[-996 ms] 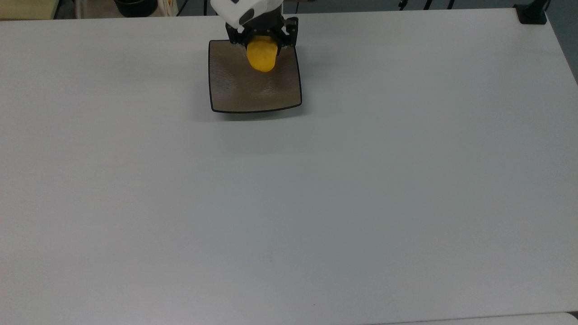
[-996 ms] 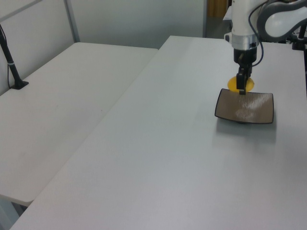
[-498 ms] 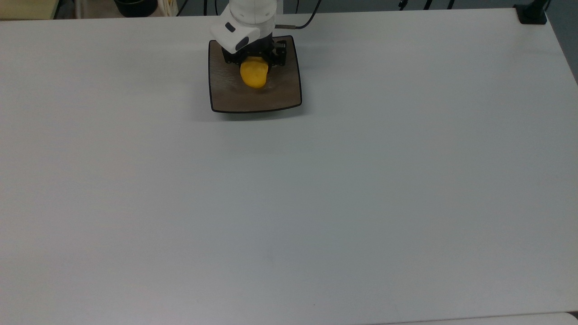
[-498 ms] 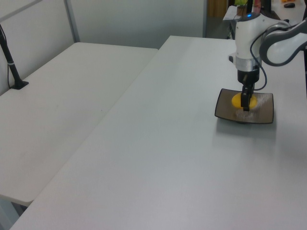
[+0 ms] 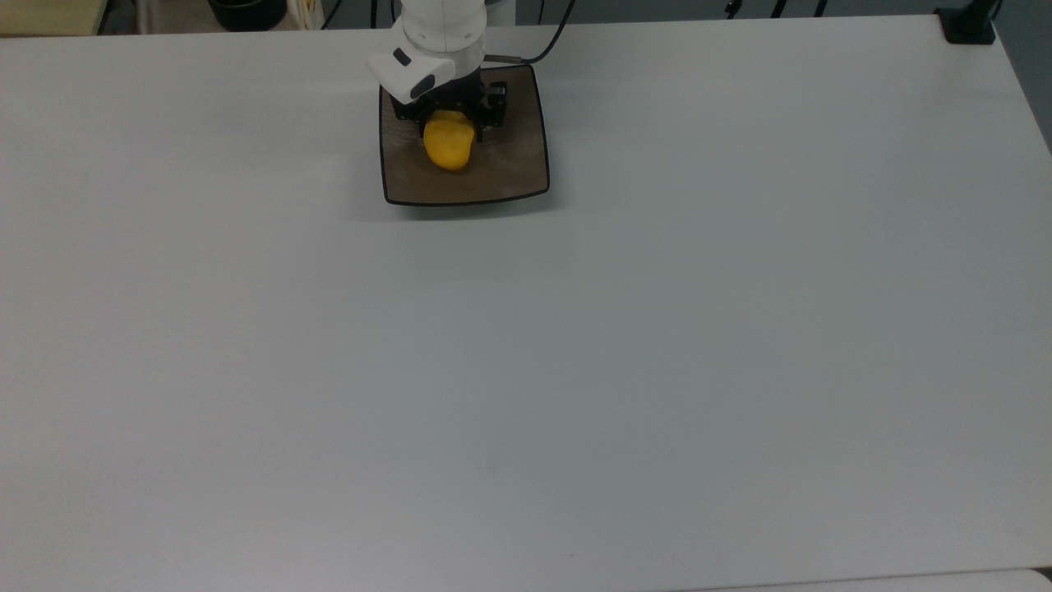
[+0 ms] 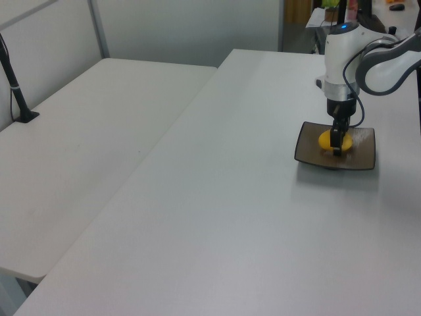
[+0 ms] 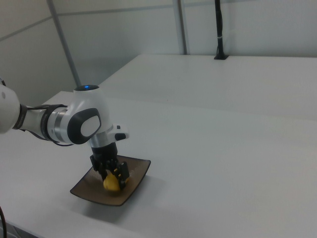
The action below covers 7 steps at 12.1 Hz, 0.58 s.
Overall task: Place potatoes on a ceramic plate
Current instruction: 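Lower the potato onto the plate and open the gripper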
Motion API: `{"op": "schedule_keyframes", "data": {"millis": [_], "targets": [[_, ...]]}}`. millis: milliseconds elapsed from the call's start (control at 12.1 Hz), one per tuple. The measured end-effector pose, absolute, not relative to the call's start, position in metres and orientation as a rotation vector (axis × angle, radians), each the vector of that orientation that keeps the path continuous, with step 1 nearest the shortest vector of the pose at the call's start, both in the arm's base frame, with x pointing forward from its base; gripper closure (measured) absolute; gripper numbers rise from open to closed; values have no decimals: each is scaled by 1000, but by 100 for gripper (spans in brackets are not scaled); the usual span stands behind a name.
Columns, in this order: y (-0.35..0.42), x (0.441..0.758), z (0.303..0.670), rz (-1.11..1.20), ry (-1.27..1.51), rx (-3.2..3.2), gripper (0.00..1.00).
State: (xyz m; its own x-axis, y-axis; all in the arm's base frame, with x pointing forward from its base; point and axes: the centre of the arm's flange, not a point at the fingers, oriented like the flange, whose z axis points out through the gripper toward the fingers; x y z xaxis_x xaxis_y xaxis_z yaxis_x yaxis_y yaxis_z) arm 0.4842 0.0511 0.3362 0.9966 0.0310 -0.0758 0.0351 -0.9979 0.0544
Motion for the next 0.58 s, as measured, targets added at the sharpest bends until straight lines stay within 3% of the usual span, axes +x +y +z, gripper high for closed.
{"op": "schedule_keyframes", "data": {"millis": [166, 415, 581], "targets": [[51, 485, 337, -110, 52, 3084, 0], [53, 493, 351, -59, 51, 3089, 0], [55, 511, 388, -14, 43, 3091, 0]]}}
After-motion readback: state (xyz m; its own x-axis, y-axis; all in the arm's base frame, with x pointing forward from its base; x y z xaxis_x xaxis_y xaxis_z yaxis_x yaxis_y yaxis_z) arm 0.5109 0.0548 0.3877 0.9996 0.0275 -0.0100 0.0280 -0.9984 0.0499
